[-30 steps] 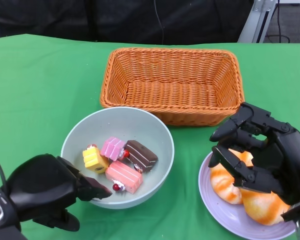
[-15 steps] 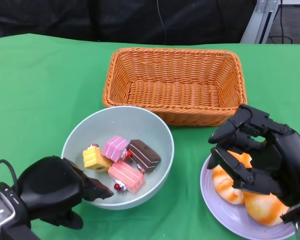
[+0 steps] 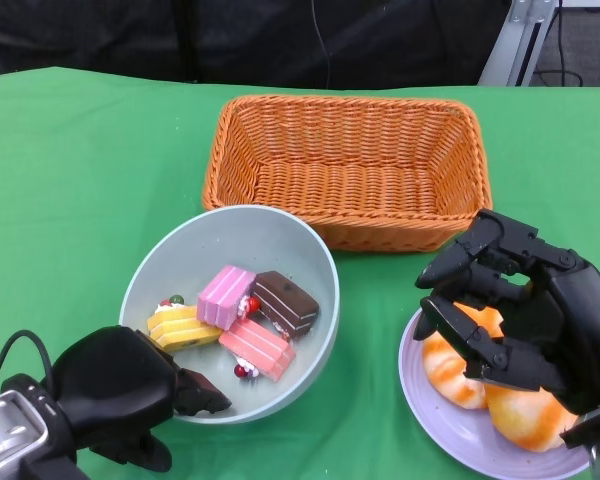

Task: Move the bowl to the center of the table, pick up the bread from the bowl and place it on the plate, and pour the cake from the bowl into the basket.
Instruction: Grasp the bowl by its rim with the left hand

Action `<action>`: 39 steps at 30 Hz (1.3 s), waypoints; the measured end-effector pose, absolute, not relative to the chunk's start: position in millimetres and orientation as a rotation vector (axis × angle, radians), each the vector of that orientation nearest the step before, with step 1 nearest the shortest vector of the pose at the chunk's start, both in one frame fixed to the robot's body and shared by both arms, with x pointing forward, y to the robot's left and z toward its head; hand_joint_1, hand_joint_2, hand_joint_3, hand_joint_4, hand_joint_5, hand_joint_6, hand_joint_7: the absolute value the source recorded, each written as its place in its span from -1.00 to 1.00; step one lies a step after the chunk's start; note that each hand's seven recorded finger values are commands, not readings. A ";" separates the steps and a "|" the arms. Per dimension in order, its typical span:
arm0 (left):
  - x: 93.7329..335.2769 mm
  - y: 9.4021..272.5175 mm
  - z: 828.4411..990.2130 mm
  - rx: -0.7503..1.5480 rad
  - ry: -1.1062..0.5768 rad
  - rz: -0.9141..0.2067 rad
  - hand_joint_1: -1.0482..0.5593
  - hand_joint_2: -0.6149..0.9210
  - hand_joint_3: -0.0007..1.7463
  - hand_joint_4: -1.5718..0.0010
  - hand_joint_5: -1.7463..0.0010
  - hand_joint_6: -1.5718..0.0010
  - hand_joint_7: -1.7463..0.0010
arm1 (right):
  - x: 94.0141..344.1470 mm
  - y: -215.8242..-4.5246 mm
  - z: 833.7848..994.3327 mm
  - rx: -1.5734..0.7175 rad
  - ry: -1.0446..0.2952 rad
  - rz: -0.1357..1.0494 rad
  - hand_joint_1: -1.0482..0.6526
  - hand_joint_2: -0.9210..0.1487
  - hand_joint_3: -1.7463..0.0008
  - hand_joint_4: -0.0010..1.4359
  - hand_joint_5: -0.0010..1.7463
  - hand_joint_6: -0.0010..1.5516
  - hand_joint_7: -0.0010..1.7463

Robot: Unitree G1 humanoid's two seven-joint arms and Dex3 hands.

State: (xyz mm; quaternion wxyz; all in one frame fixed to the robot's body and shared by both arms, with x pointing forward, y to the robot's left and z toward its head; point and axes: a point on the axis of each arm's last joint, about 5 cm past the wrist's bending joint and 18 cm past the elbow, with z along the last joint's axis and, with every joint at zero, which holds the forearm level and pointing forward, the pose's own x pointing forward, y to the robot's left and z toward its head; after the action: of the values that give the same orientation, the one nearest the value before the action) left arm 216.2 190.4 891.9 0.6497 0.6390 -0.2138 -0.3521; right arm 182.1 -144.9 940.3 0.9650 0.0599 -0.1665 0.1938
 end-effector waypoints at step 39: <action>234.4 147.0 881.4 1.553 -0.499 -0.666 -0.13 0.96 -0.98 -0.51 0.86 -0.34 0.93 | 180.3 -143.1 938.2 0.105 -0.329 0.398 -0.08 -0.40 0.12 -0.11 0.69 -0.24 0.45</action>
State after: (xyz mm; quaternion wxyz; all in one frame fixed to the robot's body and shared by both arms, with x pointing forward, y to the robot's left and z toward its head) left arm 234.4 147.0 881.4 0.6365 0.6798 -0.2185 -0.2915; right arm 180.3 -143.1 938.2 0.9655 0.0521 -0.1628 0.1966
